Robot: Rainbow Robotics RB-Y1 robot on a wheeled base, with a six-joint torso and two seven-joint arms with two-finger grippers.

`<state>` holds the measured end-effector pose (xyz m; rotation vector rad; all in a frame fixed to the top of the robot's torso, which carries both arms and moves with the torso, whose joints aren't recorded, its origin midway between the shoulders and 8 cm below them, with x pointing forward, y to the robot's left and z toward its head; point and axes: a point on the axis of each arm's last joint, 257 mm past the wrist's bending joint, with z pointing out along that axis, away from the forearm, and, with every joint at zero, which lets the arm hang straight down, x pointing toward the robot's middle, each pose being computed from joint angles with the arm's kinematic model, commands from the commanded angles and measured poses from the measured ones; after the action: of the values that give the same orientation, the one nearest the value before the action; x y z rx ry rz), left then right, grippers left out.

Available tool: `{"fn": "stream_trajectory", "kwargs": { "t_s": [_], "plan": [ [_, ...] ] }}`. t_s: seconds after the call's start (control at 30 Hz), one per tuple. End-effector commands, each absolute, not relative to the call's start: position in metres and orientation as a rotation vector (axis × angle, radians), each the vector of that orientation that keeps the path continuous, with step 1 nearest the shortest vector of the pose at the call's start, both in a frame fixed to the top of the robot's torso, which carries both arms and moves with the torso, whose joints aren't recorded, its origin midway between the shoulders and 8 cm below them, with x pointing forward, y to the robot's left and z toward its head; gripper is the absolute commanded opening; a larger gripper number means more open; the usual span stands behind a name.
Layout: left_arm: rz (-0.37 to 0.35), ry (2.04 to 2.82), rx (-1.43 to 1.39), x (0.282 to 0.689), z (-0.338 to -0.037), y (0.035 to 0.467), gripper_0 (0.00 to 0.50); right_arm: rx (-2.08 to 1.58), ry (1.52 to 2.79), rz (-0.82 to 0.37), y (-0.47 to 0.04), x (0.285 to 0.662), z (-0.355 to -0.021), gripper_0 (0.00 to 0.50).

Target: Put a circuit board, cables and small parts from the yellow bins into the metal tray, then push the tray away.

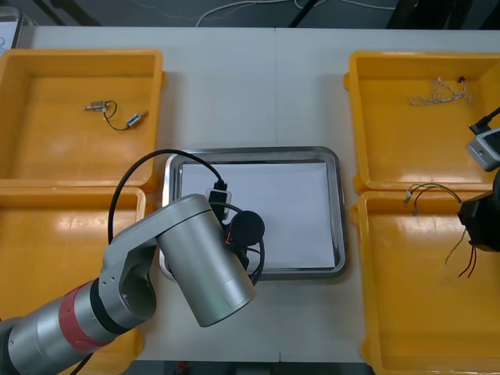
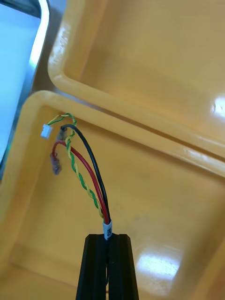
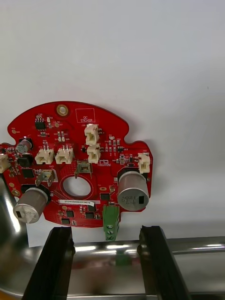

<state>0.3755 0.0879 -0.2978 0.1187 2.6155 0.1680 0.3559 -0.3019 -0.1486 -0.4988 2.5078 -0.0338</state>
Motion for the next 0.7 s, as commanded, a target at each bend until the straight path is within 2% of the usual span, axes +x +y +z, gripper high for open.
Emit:
{"fn": "stream_trajectory", "kwargs": {
  "t_s": [0.03,0.13,0.2,0.4,0.7],
  "plan": [
    [0.116,2.615,0.112,0.363,-0.286,0.075,0.457,-0.558,2.436,-0.088,-0.300,0.363,-0.122,0.000],
    [0.120,2.622,0.135,0.358,-0.273,0.081,0.468,-0.601,2.428,-0.094,-0.293,0.366,-0.120,0.000],
    [0.063,2.619,0.146,0.357,-0.260,0.078,0.500,-0.639,2.418,-0.095,-0.285,0.368,-0.118,0.000],
    [-0.052,2.583,0.173,0.358,-0.228,0.076,0.500,-0.747,2.391,-0.089,-0.264,0.370,-0.118,0.000],
    [-0.059,2.518,0.173,0.379,-0.196,0.104,0.500,-1.015,2.311,-0.139,-0.221,0.375,-0.119,0.000]
  ]
}}
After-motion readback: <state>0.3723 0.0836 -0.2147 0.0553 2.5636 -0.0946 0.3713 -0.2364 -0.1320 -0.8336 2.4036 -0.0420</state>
